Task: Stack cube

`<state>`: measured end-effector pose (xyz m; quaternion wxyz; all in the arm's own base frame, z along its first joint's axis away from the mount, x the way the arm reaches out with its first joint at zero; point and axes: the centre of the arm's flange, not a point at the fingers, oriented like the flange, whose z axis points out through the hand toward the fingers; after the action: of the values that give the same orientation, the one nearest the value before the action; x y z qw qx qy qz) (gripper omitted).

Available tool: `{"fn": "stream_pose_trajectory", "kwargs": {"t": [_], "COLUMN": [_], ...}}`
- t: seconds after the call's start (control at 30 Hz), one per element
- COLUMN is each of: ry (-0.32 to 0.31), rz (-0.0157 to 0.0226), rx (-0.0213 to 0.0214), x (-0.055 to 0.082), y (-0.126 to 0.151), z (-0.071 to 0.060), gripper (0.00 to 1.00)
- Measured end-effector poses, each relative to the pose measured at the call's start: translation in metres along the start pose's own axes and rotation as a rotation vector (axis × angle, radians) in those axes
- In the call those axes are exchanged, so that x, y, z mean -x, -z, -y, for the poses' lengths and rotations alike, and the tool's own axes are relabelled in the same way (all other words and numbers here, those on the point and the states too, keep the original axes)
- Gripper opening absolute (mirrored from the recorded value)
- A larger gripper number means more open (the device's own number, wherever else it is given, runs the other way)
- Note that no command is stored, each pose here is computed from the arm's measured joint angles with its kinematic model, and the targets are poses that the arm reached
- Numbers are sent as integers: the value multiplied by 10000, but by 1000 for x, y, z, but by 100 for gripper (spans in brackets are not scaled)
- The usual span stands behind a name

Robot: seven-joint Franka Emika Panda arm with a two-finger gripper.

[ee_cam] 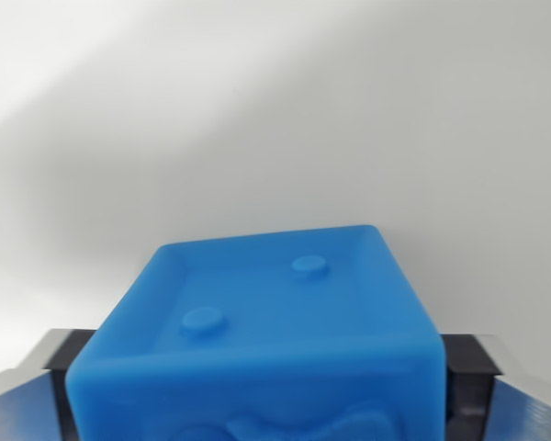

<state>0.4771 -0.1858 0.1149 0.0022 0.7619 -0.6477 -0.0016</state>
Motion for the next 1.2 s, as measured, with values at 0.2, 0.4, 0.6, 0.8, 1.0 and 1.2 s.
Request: {"fn": "stream_pose_trajectory", "kwargs": {"t": [0.2,0.4,0.6,0.8,1.0,1.2], "ry": [1,-1,-1,-1,0,-4], "rz": [0,-1,-1,-1,-5,-11], "rx": [-2,-3,-3,-3,-16,-44], "x": [0,0,0,0,0,0], "y": [0,0,0,0,2,8], "z": [0,0,0,0,0,1], "gripper": [0,0,0,0,0,0]}}
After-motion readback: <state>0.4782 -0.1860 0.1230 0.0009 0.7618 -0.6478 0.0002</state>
